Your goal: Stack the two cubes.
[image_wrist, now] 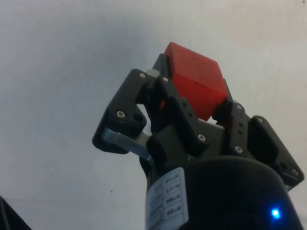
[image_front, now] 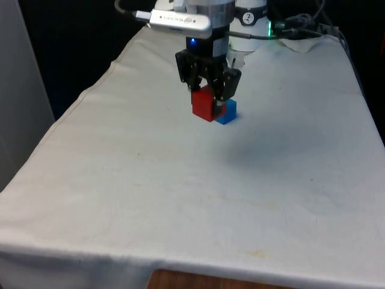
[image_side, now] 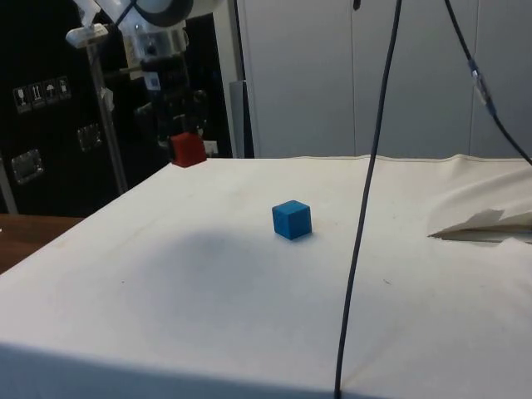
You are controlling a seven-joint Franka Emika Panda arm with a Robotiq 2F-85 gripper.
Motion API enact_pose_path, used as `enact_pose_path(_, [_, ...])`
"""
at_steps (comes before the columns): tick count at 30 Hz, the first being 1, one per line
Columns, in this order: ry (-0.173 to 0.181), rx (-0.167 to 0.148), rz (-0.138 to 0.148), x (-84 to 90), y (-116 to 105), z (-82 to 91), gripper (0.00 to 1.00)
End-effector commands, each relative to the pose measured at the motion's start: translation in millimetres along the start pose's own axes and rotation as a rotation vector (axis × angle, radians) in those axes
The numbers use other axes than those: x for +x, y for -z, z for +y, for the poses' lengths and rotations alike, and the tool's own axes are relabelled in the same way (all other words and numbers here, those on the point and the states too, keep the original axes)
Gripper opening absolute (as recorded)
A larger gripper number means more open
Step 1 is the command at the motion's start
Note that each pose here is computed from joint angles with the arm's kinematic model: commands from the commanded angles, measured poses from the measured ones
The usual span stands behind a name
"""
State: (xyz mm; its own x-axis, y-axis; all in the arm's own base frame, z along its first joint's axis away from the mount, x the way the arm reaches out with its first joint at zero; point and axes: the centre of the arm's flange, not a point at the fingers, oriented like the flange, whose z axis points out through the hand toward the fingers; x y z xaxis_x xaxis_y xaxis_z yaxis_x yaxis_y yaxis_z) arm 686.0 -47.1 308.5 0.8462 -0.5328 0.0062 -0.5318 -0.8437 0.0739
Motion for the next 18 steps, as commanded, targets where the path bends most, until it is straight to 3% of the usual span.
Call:
enact_pose_path(1, [0.002,-0.001,0.004,-2.6,5,1.5,0.00])
enact_pose_path(5, [0.003,-0.001,0.000,-4.2,8,3.7,0.00])
enact_pose_path(9, [0.018,-0.011,0.003,-18.4,23,9.4,0.00])
enact_pose_path(18, [0.043,-0.025,0.005,-38.6,33,11.9,0.00])
